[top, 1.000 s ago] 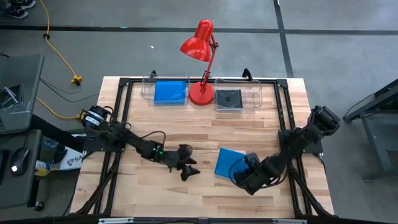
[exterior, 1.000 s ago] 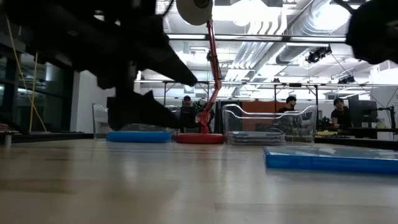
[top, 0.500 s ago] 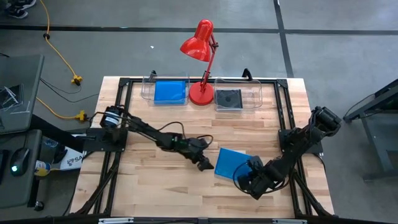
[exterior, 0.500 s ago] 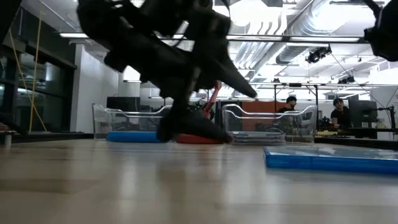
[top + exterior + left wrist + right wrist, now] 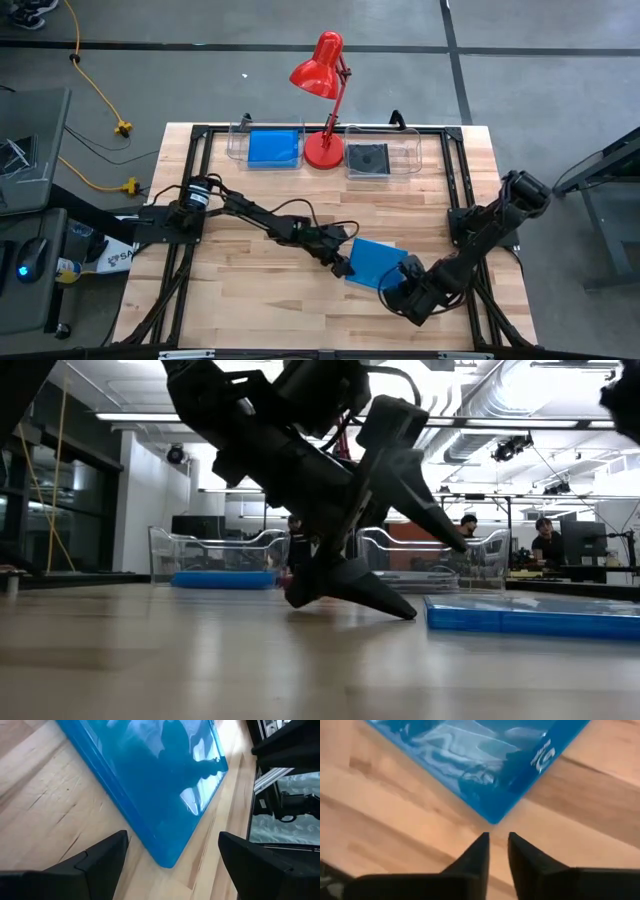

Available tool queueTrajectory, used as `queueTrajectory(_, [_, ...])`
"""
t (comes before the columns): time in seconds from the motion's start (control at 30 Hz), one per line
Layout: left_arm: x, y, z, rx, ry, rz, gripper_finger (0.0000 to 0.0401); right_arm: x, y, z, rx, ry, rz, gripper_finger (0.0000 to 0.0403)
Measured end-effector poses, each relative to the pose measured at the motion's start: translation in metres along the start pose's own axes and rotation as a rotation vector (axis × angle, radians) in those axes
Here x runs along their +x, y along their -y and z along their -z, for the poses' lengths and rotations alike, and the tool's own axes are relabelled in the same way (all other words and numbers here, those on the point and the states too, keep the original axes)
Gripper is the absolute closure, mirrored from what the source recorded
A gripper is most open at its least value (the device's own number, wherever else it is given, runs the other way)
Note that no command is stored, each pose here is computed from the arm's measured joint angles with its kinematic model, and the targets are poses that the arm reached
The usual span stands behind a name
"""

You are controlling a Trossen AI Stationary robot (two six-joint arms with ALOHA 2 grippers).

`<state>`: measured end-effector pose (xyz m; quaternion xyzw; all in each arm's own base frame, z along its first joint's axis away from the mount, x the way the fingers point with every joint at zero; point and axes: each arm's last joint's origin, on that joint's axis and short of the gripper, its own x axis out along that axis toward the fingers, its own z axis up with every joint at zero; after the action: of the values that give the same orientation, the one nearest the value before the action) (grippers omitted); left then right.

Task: Pick & place jewel cases by type
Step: Put the blue cd case into the left transparent bin

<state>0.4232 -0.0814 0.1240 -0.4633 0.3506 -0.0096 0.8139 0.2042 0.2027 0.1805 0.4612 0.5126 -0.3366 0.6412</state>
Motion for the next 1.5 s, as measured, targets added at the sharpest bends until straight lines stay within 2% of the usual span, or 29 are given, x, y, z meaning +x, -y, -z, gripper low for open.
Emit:
queueTrajectory(0.27, [0.000, -0.002, 0.000, -0.006, 0.019, -0.041, 0.0089, -0.005, 0.007, 0.001, 0.039, -0.032, 0.055, 0.0243])
queueTrajectory(0.43, [0.000, -0.003, 0.000, -0.008, 0.023, -0.049, 0.0089, -0.004, 0.007, -0.007, 0.079, -0.009, 0.087, 0.0208])
queueTrajectory(0.83, [0.000, -0.004, 0.001, 0.002, 0.030, -0.065, 0.0089, 0.023, 0.012, -0.037, 0.171, 0.052, 0.070, 0.0201])
queueTrajectory(1.23, [0.000, -0.004, 0.001, 0.014, 0.028, -0.062, 0.0089, 0.048, 0.030, -0.042, 0.212, 0.001, -0.002, 0.0200])
queueTrajectory(1.5, [0.000, -0.004, 0.001, 0.023, 0.034, -0.051, 0.0089, 0.050, 0.022, -0.051, 0.208, 0.022, -0.081, 0.0200])
